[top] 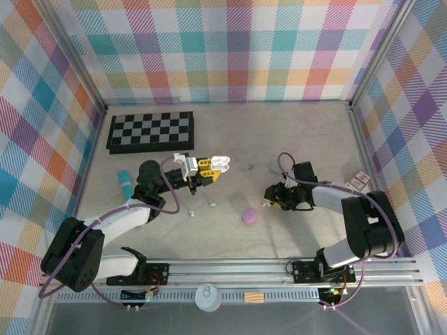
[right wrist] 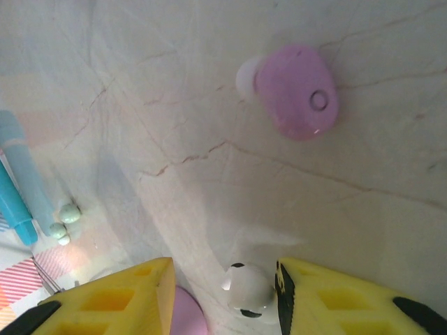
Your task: Insert the wireless bluetooth earbuds into the charging case
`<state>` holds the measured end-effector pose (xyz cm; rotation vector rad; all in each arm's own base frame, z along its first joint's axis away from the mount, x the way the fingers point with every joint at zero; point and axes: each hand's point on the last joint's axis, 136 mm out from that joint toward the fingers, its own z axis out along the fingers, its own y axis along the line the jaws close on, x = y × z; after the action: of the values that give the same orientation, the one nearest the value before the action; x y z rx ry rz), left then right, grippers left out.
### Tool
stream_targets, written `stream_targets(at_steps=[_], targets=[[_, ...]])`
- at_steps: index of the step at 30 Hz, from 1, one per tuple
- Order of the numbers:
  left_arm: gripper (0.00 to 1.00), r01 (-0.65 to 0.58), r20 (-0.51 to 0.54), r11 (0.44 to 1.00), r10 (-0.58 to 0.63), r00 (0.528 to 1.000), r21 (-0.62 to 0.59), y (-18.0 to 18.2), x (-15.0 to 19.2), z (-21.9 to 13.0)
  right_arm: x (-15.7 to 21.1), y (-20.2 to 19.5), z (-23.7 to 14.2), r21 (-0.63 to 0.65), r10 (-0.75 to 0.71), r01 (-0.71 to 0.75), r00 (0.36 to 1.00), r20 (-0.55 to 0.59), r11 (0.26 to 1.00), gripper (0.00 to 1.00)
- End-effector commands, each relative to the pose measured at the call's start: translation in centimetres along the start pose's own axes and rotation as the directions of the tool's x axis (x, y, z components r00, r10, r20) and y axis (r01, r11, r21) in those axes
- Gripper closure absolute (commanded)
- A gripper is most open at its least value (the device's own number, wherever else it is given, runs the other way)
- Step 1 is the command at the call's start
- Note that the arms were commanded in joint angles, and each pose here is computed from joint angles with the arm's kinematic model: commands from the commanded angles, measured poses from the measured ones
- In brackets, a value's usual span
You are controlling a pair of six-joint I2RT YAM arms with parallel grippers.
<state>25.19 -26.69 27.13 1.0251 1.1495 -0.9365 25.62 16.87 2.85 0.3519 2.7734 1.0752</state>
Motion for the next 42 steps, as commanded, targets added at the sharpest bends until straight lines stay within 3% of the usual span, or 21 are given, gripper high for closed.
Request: stream_targets(at_steps=[1, 22, 30, 42], targets=[[1.0, -0.066, 0.043, 0.997, 0.064, 0.997, 0.036, -0.6, -1.7, 0.4, 0.8, 0.3, -0.2, -0.012, -0.03, 0.03, 0.999, -0.02, 0.999, 0.58], [1.0, -0.065, 0.04, 0.997, 0.063, 0.997, 0.037, -0.7, -1.9, 0.4, 3.5, 0.3, 0.3, -0.019, -0.083, 0.081, 0.988, -0.126, 0.996, 0.56], [1.0, -0.065, 0.043, 0.997, 0.063, 0.997, 0.04, -0.8, -1.8, 0.5, 2.0, -0.3, -0.1, 0.062, -0.131, 0.136, 0.989, -0.073, 0.989, 0.56], [1.0, -0.064, 0.04, 0.997, 0.062, 0.997, 0.035, -0.9, -1.9, 0.4, 1.3, 1.1, 0.6, -0.011, -0.142, 0.142, 0.987, -0.072, 0.99, 0.6]])
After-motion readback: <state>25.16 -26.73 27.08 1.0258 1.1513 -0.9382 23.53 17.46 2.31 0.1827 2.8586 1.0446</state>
